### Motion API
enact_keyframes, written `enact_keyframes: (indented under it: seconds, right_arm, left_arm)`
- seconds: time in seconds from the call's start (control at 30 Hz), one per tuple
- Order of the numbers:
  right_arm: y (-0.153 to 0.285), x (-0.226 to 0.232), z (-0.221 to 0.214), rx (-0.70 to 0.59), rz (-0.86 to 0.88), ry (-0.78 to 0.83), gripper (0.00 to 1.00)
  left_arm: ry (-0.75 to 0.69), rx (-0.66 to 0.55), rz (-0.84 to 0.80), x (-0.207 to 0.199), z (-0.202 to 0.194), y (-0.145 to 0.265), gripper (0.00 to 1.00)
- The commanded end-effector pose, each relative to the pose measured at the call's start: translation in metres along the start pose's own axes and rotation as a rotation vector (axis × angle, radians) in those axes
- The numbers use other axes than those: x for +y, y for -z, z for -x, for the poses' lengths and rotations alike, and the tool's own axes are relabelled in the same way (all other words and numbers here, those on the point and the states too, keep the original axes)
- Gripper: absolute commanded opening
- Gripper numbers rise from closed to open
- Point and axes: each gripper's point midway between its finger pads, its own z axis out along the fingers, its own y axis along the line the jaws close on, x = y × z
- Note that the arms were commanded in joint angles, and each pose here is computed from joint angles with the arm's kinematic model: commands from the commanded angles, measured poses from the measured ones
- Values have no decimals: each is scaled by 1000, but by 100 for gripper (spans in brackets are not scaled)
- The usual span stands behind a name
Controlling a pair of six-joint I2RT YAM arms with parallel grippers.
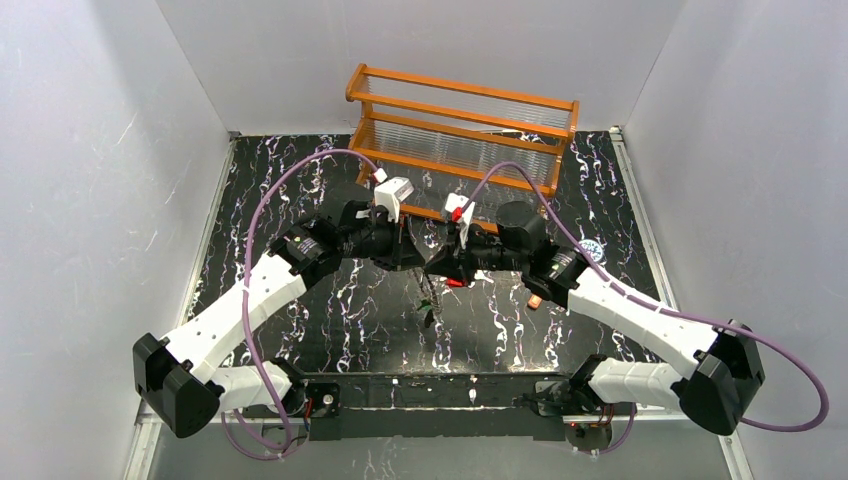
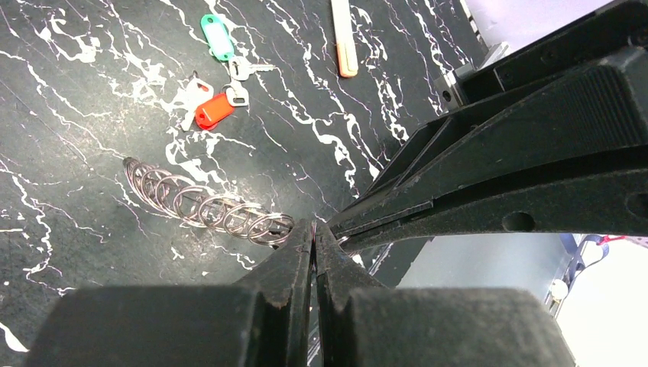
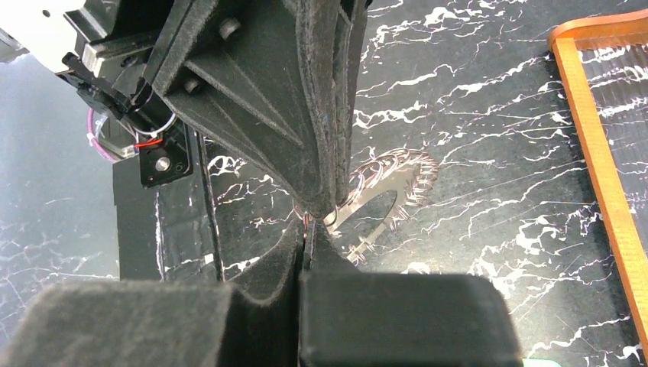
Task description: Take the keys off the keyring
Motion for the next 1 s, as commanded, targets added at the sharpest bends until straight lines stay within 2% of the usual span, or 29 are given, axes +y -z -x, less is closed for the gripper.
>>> enact_keyframes:
  seconds: [0.0,0.13,0.27,0.43,0.6,0.73,0.8,0.97]
  right_arm:
    - [7,2,24,-114,-20,60,1]
    - [16,6,30,-200,-31,59,1]
    - [29,6,50,-369,-69,59,1]
    - [38,5,68,-512,-91,52,1]
    - [41,5,83,-590,-87,45,1]
    - [40,-1,82,-587,-117,47,1]
    - [40,-4,77,-556,-136,71,1]
    - [40,-11,46,-375,-189,123,1]
  left_arm:
    - [-2,-25,14,-1,1,9,0]
    - [58,3,26,5,-11,2,0]
    - [126,-5,-67,-7,-17,-5,0]
    - [201,-11,-127,-12,-25,-12,0]
    - [253,-40,-161,-15,-26,-17,0]
    - [237,-74,-145,-13,-23,-13,0]
    - [174,-107,-84,-6,-15,-6,0]
    - [48,-133,9,2,3,7,0]
